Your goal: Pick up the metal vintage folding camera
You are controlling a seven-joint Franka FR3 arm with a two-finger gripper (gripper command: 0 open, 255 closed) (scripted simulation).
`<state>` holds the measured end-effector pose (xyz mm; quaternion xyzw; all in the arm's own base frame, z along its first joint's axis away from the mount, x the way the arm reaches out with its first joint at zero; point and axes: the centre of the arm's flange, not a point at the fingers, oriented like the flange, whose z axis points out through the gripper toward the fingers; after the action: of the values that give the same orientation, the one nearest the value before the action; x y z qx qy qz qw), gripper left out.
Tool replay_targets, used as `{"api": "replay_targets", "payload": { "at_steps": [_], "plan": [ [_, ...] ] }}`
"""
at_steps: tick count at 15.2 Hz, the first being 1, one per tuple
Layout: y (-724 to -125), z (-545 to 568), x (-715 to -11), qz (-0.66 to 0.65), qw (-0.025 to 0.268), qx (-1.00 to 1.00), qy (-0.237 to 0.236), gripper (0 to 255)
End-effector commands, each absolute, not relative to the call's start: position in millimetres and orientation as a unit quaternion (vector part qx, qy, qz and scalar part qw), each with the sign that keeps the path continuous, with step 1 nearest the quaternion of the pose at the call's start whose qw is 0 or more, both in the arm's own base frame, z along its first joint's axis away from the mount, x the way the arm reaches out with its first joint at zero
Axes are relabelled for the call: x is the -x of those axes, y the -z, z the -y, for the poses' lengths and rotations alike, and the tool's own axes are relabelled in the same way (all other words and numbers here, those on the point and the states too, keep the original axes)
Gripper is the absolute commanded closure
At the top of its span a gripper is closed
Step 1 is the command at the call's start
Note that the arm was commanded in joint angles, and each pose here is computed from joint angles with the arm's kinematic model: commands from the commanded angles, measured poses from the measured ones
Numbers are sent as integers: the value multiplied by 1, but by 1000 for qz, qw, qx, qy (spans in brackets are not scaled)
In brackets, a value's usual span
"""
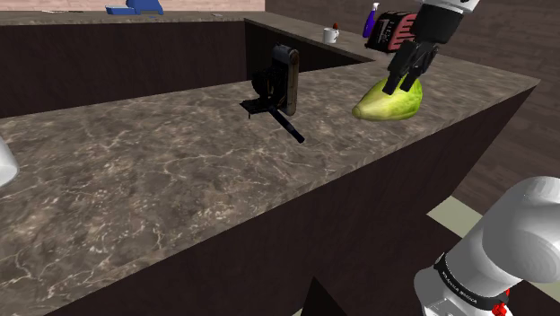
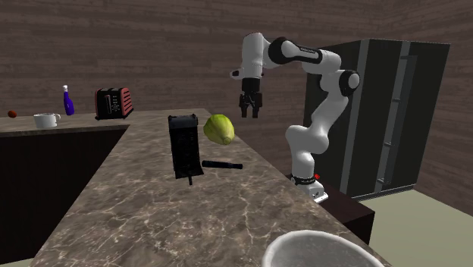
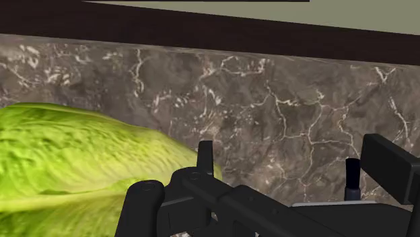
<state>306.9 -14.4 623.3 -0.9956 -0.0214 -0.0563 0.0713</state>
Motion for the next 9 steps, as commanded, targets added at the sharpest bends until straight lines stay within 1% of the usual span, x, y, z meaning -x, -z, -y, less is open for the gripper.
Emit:
{"api": "replay_targets", "payload": {
  "at_steps": [1, 9],
  "plan": [
    [-623, 14, -307, 21, 71, 996, 56, 0],
    [-646, -29, -404, -3, 47, 997, 55, 0]
  ]
}}
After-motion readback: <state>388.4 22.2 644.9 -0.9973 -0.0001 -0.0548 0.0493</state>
